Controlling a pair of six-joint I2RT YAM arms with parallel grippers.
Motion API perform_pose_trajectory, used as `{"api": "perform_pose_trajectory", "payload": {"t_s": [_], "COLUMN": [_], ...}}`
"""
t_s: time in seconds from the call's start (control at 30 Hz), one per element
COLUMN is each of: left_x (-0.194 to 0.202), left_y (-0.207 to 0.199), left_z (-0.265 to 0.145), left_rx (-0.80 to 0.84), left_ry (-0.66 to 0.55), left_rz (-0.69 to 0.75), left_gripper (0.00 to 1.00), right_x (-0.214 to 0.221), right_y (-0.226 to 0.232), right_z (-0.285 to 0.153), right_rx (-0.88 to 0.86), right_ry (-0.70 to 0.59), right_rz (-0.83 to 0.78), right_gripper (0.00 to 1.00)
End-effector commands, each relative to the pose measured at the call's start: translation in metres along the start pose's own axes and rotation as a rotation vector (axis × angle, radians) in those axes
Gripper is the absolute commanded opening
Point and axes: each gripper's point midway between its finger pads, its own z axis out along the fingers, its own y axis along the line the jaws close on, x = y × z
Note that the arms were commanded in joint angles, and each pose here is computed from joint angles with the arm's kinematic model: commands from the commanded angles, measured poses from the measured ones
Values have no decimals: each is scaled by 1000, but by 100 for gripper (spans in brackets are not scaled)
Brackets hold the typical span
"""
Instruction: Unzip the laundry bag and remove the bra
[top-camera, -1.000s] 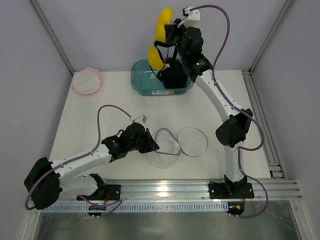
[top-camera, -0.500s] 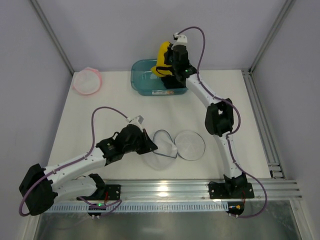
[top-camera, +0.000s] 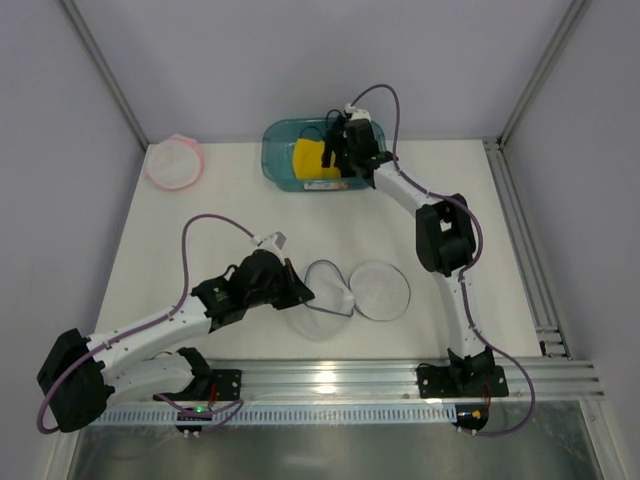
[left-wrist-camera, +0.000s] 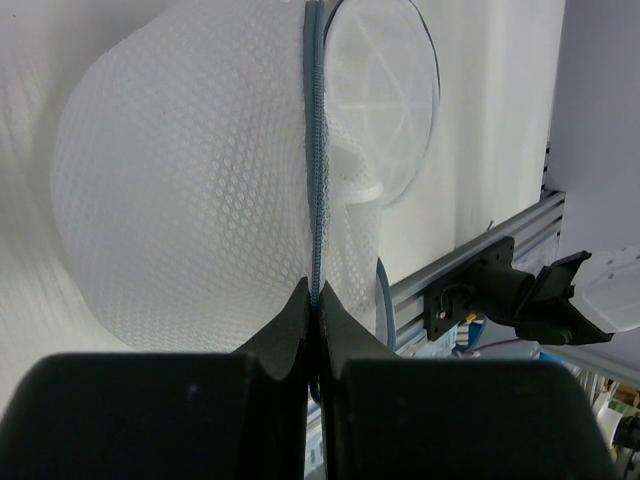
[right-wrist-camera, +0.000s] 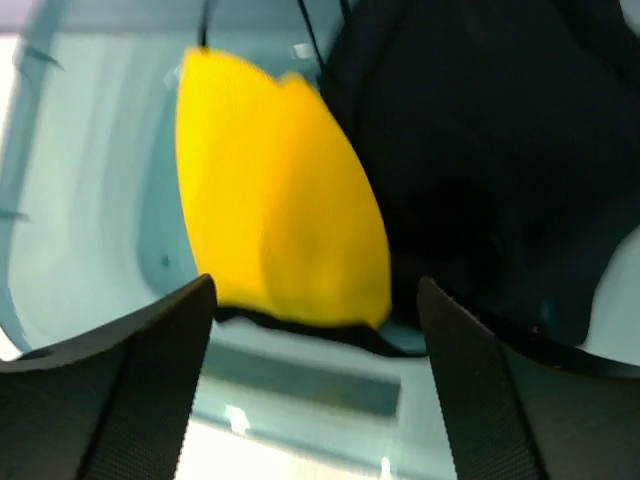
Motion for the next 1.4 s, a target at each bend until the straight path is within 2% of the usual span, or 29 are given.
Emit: {"api": "perform_pose_trajectory", "payload": {"t_s": [0.0, 0.03, 0.1, 0.13, 0.17, 0.3, 0.4, 0.53, 0.57, 0.6, 0.67, 0.73, 0.77, 0.83, 0.87, 1.2, 1.23, 1.3, 1.37], "left_x": [-3, -3, -9, -9, -10, -16, -18, -18, -17, -17, -18, -20, -21, -24, -24, -22, -21, -22, -21], "left_y": [-3, -3, -1, 0, 0, 3, 5, 8, 11, 12, 13, 13, 12, 8, 6, 1, 2, 1, 2], "left_z": [-5, -6, -6, -6, -6, -6, -4, 2, 4, 5, 6, 7, 7, 8, 8, 11, 11, 10, 9], "left_rx": [16, 19, 11, 9, 8, -7, -18, -29, -41, -47, -55, -60, -59, -55, -54, -53, -58, -56, -58], "left_ry": [-22, -22, -53, -60, -64, -94, -103, -105, -103, -104, -110, -115, -118, -121, -118, -85, -82, -83, -82], "left_rz": [4, 6, 13, 16, 17, 41, 58, 61, 63, 63, 63, 60, 61, 65, 67, 68, 67, 62, 59], "left_gripper": [0, 0, 0, 0, 0, 0, 0, 0, 0, 0, 0, 0, 0, 0, 0, 0, 0, 0, 0], "right_x": [-71, -96, -90, -106, -81, -49, 2, 73, 106, 107, 150, 160, 182, 188, 204, 264, 266, 275, 281], "right_y": [18, 25, 19, 23, 18, -7, -20, -25, -37, -36, -46, -44, -57, -61, -68, -103, -106, -114, -120], "right_z": [-64, -92, -111, -139, -145, -199, -229, -260, -266, -279, -292, -310, -316, -327, -330, -339, -338, -338, -337], "right_rx": [-54, -70, -50, -51, -25, 149, 208, 179, 209, 202, 211, 191, 226, 214, 229, 381, 395, 441, 466], "right_ry": [-196, -249, -233, -273, -233, -241, -161, -75, -27, -51, 12, 0, 35, 22, 50, 136, 132, 133, 125], "right_rz": [10, 2, -6, -3, -17, -29, 0, 57, 43, 88, 86, 151, 149, 196, 218, 370, 375, 401, 413], "right_gripper": [88, 89, 90, 90, 90, 90, 90, 90, 90, 90, 89, 88, 87, 85, 83, 74, 69, 67, 59]}}
